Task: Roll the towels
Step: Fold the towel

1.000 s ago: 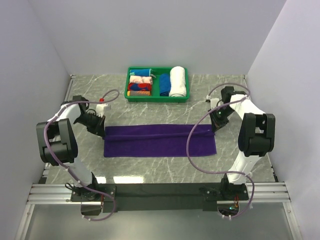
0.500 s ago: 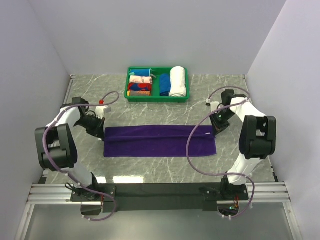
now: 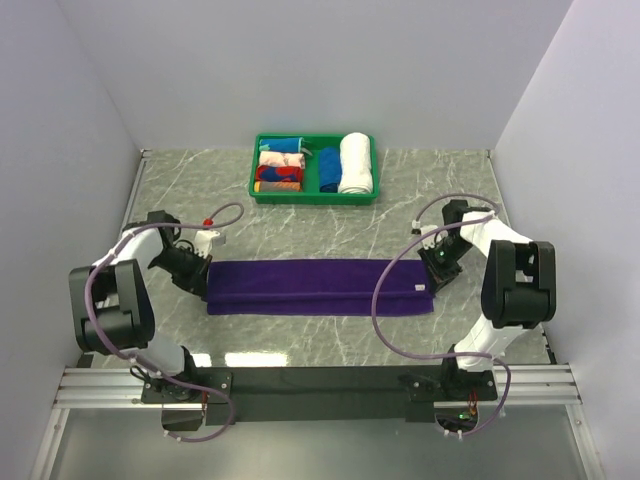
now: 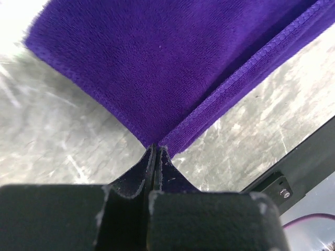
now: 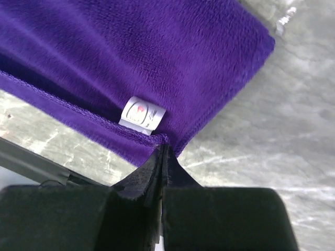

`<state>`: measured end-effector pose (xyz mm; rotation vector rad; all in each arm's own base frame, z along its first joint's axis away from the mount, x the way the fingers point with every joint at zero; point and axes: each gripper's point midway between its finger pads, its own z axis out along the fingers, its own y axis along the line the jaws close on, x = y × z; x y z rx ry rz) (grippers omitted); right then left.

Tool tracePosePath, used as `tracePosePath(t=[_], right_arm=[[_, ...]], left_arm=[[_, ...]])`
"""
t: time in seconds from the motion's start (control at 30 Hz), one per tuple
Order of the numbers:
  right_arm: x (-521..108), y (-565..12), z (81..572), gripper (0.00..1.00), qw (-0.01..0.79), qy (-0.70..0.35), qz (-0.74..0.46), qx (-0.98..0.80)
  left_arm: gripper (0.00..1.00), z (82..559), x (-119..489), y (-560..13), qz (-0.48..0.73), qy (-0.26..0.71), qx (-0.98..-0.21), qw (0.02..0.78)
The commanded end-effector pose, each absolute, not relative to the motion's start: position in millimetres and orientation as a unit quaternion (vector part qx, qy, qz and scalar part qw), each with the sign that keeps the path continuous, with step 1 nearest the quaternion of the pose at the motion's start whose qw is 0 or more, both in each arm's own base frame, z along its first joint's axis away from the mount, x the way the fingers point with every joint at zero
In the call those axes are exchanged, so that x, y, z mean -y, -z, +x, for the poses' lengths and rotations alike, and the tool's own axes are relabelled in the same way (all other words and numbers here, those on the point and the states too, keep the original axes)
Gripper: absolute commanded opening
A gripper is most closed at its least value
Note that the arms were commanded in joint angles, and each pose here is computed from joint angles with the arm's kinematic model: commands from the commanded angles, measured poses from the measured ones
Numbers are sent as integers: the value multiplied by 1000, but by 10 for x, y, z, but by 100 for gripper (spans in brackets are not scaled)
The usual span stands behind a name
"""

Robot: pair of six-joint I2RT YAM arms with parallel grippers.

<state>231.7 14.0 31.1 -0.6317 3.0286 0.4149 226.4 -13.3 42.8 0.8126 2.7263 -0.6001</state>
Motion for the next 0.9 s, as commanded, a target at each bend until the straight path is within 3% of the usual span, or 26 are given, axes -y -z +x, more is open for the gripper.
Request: tracePosePath(t=[0.0,0.27,0.67,0.87], right_arm=[[-42,-245,2393,0,19,-111,-206,-972],[-26,-250,2446,0,23,-105,-203,-973],[-31,-641,2493,0,55,-105,-233,-965],[6,-483,2357,0,31,-101,-242,-965]], left_arm=[[1,2357,68,-319,281,184,-934,123],[1,2377,90,-262,275,190,-935,118],[1,2275,109,-661,314,193,-921,126],[1,2166,107,-619,323,193,-919,115]])
